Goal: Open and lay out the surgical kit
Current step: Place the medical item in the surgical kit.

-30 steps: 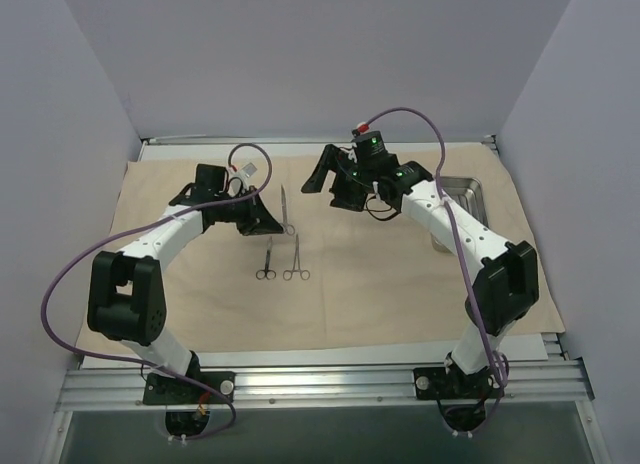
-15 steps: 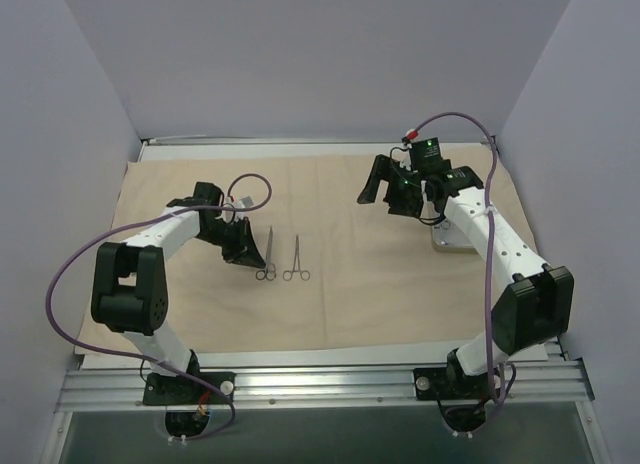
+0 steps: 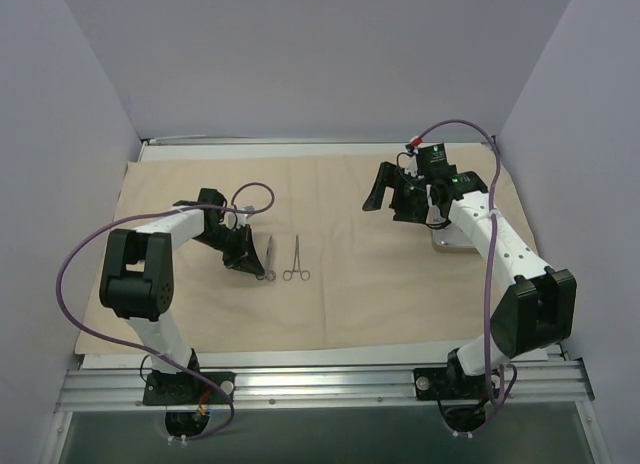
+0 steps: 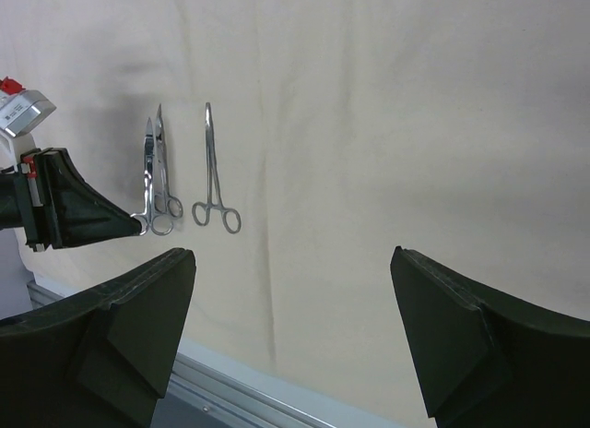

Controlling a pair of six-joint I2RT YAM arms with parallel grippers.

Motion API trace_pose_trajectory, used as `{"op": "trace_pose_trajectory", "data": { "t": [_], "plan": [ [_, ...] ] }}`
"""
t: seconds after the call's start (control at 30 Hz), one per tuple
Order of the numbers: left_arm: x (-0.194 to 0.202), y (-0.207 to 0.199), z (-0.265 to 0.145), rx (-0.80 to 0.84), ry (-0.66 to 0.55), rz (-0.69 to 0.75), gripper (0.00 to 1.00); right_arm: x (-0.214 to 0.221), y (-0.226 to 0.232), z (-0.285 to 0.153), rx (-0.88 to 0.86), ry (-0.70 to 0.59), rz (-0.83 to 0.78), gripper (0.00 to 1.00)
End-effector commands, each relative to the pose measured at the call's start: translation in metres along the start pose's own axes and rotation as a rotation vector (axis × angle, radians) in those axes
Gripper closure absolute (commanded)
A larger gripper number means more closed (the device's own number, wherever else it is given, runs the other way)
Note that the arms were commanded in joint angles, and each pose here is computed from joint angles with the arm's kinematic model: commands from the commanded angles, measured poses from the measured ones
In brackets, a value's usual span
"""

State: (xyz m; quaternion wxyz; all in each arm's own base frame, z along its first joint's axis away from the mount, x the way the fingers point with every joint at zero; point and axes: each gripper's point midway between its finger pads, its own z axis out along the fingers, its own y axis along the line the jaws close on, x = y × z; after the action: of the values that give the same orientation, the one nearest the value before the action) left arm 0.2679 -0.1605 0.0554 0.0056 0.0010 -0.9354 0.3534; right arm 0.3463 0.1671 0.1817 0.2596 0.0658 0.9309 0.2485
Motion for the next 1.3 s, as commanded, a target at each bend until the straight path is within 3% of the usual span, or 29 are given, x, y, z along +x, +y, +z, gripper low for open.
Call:
{"op": "trace_pose_trajectory", "data": {
  "t": [0.0,0.47,1.27],
  "plan": [
    [-0.017,-0.006,-0.003,0.035,-0.034,0.055,0.98,-0.002,0.003,-0.008,-0.028,-0.011,-0.014,0.09],
    [-0.025,0.004,0.001,0.048,-0.028,0.02,0.96,0.0,-0.002,-0.003,-0.028,0.002,-0.005,0.09],
    [-0.027,0.022,0.005,0.015,-0.002,-0.024,0.6,-0.001,-0.005,-0.003,-0.027,0.003,0.004,0.08]
  ]
}}
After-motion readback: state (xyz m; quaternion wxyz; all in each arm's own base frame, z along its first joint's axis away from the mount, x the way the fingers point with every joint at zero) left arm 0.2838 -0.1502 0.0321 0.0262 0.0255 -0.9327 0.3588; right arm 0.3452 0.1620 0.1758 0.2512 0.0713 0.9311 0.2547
